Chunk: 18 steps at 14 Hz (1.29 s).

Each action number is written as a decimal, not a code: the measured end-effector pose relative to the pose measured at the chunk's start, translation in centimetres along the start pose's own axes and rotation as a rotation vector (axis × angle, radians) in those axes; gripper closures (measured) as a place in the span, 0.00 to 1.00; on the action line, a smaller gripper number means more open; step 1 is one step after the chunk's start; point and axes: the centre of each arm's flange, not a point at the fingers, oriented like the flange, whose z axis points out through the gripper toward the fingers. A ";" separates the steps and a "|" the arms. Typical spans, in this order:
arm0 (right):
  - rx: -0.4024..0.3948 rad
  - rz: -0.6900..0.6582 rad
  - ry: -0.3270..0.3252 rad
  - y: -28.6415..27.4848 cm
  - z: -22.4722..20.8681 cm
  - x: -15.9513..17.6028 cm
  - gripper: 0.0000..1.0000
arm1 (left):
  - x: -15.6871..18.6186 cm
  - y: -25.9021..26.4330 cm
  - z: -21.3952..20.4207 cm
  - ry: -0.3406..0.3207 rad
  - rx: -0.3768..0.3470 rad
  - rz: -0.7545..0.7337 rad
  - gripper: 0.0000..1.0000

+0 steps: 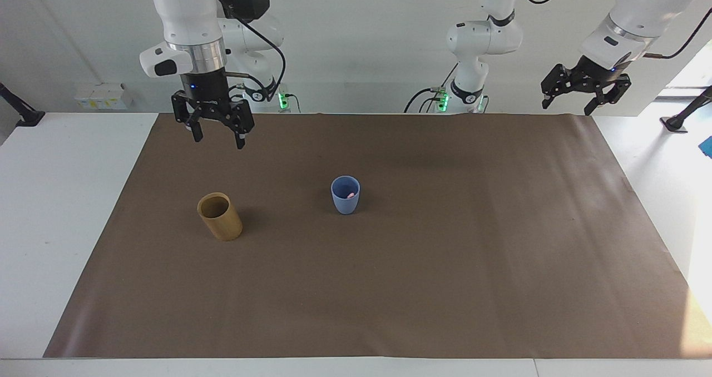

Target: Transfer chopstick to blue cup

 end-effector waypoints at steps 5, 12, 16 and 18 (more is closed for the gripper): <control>0.001 0.031 -0.123 4.3 -3.3 0.4 0.00 | 0.0 0.0 0.0 0.000 0.000 0.000 0.00; 0.012 0.043 -0.175 4.8 -3.0 0.3 0.00 | 0.0 0.0 0.0 0.000 0.000 -0.001 0.00; 0.016 0.035 -0.176 4.3 -3.1 0.2 0.00 | 0.0 0.0 0.0 0.000 0.000 -0.001 0.00; 0.015 0.034 -0.179 4.3 -2.9 0.1 0.00 | 0.0 0.0 0.0 0.000 0.000 -0.001 0.00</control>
